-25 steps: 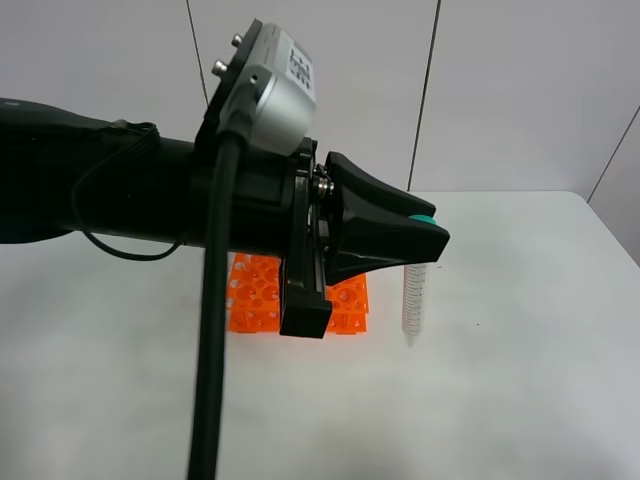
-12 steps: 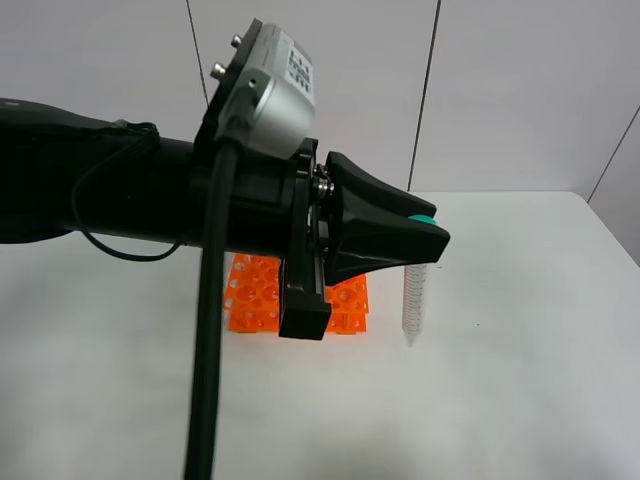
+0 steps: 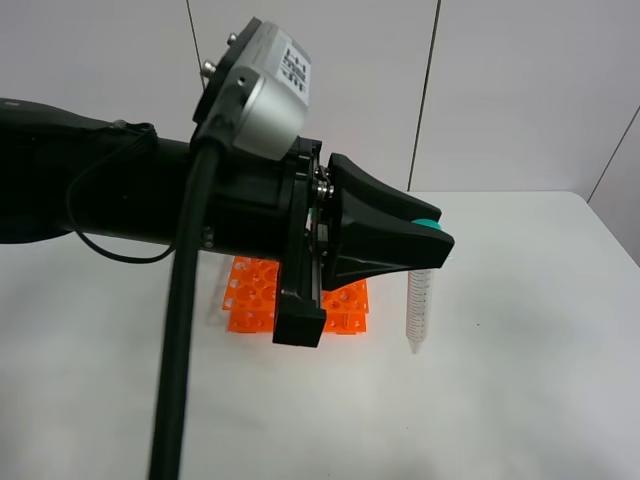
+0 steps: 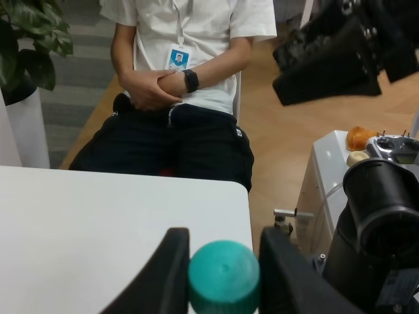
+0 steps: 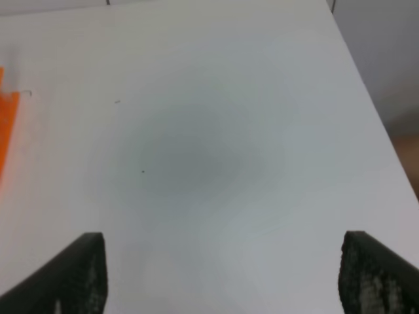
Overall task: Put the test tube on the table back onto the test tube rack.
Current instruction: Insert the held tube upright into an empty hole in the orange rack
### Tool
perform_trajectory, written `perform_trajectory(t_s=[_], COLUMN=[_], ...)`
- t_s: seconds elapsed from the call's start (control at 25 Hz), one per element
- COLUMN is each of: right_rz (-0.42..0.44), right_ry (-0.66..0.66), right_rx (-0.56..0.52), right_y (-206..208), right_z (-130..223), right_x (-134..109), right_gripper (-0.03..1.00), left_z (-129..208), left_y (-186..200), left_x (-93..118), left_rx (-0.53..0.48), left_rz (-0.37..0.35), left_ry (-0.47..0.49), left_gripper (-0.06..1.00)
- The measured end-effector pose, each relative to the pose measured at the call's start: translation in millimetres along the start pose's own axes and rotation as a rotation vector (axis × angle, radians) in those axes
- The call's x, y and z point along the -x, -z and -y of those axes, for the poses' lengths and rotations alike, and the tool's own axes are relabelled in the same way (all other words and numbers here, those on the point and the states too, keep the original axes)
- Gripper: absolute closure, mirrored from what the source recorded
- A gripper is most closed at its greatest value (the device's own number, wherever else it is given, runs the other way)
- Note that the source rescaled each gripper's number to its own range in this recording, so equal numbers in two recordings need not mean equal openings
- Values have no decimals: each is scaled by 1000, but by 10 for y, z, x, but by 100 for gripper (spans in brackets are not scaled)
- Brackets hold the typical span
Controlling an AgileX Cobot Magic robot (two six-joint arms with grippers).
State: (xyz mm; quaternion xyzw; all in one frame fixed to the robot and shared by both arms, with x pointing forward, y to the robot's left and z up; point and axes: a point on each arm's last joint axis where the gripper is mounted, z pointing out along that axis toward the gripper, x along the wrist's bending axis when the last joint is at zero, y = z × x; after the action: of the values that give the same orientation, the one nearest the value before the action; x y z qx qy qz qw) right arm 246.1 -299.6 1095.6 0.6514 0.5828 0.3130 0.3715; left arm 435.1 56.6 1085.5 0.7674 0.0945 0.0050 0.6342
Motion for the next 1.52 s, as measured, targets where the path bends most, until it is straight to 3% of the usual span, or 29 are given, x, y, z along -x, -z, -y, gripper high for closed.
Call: perform_trajectory(t_s=[0.36,1.52], right_rz=[-17,-2], right_ry=[-9,0], right_rx=[-77,-59], right_y=[-301,-378], right_z=[269,294], right_x=[-21,-9], right_gripper=[6,6], left_z=[0,8], left_y=[0,0], left_x=[0,-26], left_rx=[0,-9], left_rz=[0,-29], left_ry=[-1,-47], left_gripper=[94,94])
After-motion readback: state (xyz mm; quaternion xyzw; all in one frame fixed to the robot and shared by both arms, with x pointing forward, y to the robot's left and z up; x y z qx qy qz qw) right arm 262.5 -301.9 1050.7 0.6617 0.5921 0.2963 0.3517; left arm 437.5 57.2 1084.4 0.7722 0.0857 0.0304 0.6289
